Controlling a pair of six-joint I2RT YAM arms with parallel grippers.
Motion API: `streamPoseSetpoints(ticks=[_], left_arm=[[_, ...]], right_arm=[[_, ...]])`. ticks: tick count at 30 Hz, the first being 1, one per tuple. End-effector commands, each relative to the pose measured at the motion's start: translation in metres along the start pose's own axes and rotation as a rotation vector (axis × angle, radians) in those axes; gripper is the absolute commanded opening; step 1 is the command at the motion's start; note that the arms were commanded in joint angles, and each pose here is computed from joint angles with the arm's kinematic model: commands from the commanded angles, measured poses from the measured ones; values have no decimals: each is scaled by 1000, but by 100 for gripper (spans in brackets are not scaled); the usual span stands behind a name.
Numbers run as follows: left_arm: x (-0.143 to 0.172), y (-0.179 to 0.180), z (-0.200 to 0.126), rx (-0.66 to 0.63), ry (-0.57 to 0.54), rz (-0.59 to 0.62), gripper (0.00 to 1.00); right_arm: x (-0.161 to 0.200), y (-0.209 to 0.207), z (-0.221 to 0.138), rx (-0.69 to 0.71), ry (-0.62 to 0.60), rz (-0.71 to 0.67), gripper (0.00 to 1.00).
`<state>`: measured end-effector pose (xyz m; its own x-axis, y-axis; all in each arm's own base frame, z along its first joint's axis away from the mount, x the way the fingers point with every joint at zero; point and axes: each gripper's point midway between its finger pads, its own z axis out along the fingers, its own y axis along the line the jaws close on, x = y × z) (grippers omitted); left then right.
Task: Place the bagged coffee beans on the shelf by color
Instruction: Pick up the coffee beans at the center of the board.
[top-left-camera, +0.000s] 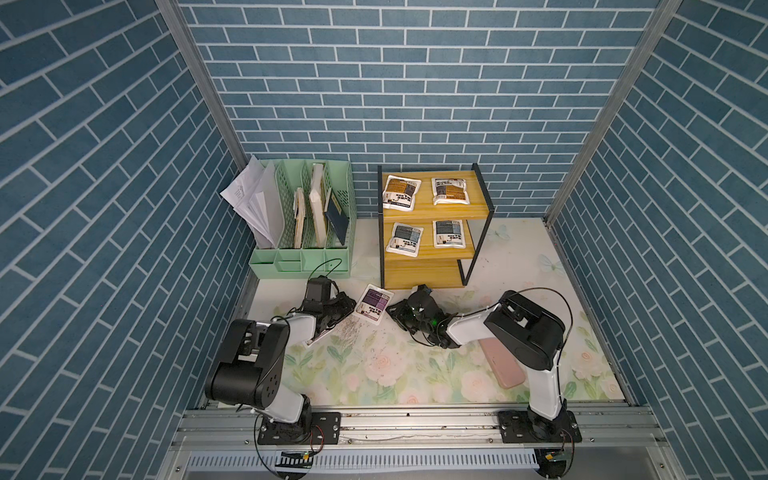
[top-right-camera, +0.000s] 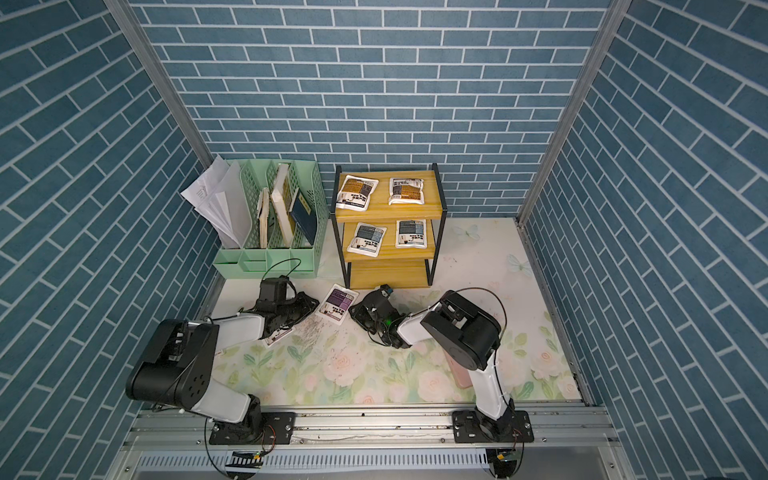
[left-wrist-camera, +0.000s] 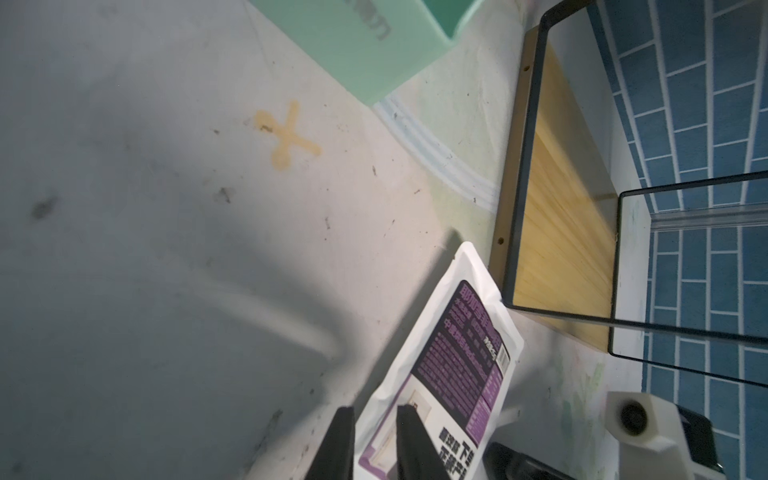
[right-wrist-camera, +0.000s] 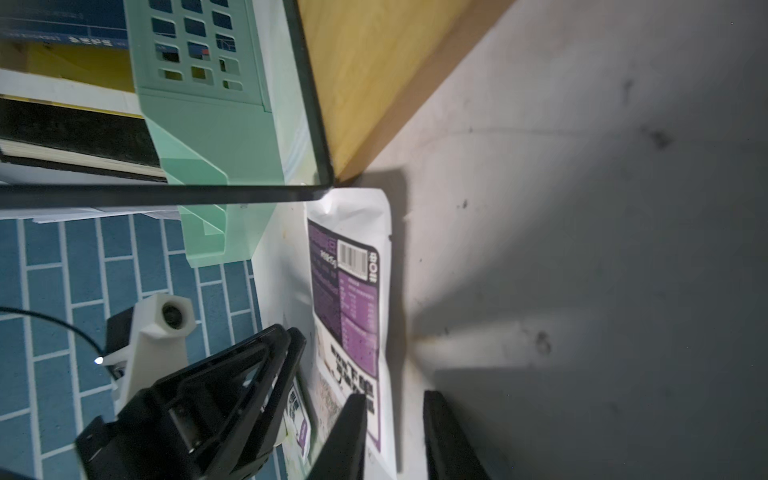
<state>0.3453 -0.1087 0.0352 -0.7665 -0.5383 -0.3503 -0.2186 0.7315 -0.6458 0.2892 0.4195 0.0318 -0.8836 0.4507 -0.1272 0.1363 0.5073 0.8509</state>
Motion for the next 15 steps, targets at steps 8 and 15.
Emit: streamPoseSetpoints(ticks=[8,15], left_arm=[[41,17,4,-10,73,49,20],[42,9,-13,14,56,55,21]], right_arm=[[3,-9,25,15,31,-8,15],[4,17,10,-83,62,-64,0]])
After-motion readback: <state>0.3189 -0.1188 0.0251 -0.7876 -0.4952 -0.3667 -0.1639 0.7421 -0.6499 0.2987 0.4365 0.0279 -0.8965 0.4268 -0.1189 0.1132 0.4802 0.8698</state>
